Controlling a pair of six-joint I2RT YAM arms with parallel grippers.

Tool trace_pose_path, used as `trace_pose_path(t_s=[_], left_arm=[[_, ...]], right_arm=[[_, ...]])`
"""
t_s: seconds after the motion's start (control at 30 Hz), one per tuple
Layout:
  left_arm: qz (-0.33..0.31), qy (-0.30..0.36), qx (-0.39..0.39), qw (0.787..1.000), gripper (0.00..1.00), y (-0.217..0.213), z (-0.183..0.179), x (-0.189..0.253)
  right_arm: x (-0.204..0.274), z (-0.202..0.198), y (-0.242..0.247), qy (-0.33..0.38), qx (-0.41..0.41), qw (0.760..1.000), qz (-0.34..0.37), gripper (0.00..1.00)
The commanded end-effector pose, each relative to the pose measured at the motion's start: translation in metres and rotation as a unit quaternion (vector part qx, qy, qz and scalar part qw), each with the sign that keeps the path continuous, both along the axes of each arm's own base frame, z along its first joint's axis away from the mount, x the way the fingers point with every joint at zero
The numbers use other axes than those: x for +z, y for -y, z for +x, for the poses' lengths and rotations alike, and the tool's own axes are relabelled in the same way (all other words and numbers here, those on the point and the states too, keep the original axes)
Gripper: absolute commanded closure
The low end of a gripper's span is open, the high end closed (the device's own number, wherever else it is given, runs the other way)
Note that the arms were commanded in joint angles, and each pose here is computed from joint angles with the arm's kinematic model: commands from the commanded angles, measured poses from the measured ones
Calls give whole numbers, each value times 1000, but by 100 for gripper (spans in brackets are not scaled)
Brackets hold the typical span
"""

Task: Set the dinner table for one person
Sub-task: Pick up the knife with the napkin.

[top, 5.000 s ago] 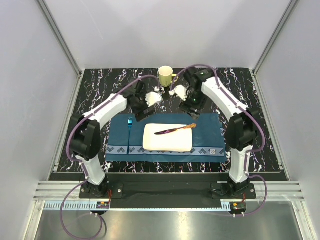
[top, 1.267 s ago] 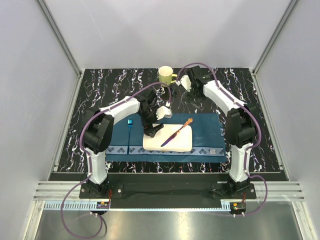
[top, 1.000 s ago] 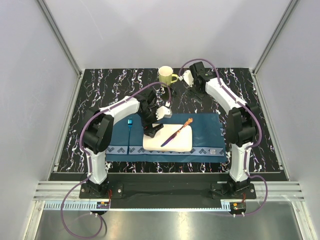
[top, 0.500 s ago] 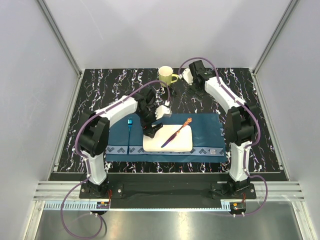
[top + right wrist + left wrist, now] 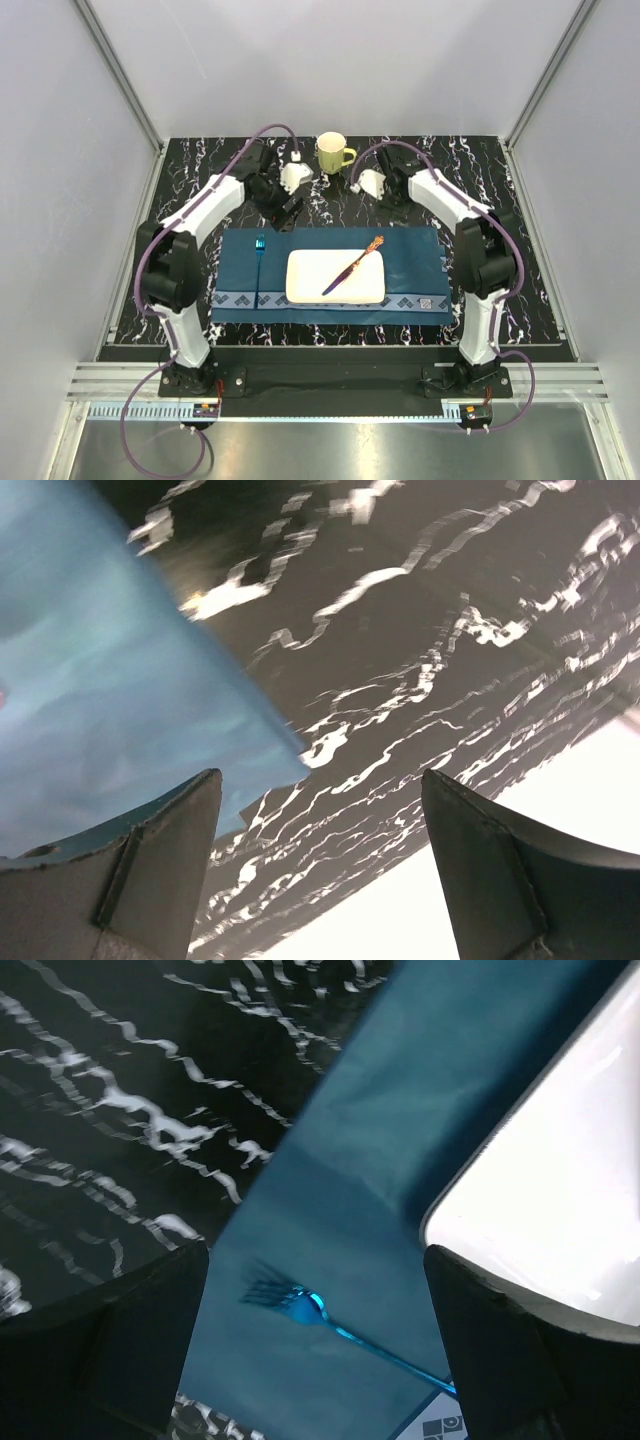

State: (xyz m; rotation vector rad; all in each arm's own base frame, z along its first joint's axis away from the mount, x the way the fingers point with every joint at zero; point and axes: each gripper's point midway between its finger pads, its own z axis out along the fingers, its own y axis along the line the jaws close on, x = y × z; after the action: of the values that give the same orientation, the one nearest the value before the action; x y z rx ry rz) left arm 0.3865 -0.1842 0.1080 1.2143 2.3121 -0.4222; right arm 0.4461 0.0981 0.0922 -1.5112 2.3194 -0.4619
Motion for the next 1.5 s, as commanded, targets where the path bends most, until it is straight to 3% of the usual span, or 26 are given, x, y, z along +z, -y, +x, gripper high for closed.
trace_pose_path(t_s=[0.0,0.23,0.63,1.13,1.47], left_arm=[[-9,78,54,995,5,-2,22,51],[2,76,91,993,4,-16,20,42],[24,111,140,984,4,-37,25,48],[42,139,203,968,2,-53,49,61],[46,157,217,962,1,-59,51,73]], right_arm=[[50,-7,-23,39,102,994,14,12],[68,-22,-42,40,215,976,-22,12],[54,-46,-44,-15,328,941,-87,8],[24,-84,-77,-94,403,906,-89,9],[-7,-95,-94,-132,397,906,-66,14]])
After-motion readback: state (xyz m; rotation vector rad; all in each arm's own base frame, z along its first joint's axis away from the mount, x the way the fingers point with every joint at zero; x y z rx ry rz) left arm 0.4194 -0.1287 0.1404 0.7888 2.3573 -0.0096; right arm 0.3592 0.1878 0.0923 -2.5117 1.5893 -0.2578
